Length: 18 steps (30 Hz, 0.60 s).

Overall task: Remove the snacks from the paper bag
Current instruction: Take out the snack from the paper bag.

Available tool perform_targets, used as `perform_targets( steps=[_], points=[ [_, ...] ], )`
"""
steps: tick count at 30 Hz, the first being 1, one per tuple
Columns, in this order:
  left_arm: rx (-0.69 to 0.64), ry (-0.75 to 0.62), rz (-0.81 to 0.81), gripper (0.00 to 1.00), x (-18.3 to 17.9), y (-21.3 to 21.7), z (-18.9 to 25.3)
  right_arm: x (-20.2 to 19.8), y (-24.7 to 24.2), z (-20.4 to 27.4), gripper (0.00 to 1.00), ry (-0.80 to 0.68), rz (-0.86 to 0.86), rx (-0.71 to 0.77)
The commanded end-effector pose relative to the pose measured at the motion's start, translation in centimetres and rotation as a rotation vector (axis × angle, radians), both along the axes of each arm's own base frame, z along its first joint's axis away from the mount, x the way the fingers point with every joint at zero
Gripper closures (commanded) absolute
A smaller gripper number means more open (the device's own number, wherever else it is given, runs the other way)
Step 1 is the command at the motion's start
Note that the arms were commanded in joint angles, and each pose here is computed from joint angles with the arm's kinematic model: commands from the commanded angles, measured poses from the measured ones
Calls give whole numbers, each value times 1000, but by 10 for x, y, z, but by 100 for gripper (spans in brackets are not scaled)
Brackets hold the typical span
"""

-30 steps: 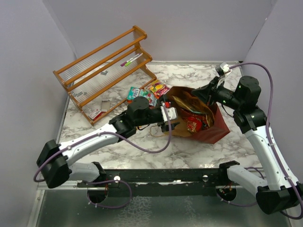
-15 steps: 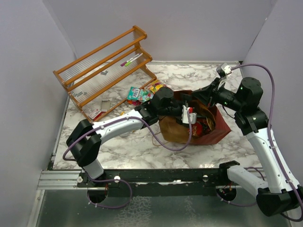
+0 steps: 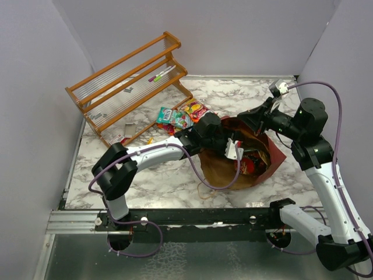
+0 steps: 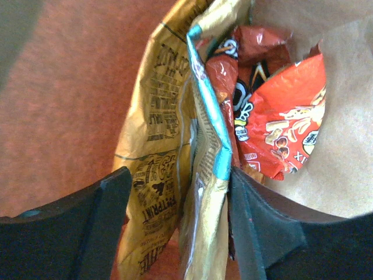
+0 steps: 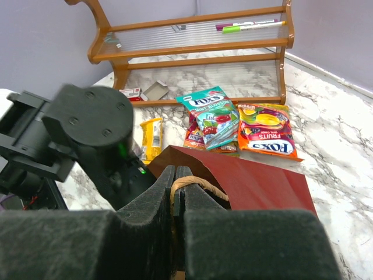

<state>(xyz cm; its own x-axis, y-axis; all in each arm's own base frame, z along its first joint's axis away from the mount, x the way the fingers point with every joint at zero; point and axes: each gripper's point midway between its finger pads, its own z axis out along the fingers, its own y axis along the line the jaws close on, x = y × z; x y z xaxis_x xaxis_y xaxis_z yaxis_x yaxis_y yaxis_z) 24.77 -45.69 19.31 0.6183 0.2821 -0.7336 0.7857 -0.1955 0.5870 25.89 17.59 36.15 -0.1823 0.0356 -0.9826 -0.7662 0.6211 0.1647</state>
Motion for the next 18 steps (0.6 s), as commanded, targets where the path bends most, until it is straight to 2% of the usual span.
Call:
perform_targets(
  steps=[1,3,6,10,12,14,18],
  points=[
    [19,22,-51,45,-12,-15,-12,-5,-2,12,96,-45,-10,7],
    [36,26,-70,48,-22,-16,-16,-6,-3,12,96,-44,-16,7],
    [33,22,-77,59,-31,-16,-15,-6,-6,12,96,-50,-36,6],
    [-8,16,-44,73,-30,-15,7,-1,-14,11,96,-61,-97,2],
    [-27,24,-23,83,-28,-14,19,1,-17,10,96,-60,-120,-2],
    [-54,4,-13,100,-27,-12,38,0,-17,8,97,-54,-117,-2],
    [-84,3,-1,100,-29,-10,52,-3,-16,7,97,-51,-108,8]
  ],
)
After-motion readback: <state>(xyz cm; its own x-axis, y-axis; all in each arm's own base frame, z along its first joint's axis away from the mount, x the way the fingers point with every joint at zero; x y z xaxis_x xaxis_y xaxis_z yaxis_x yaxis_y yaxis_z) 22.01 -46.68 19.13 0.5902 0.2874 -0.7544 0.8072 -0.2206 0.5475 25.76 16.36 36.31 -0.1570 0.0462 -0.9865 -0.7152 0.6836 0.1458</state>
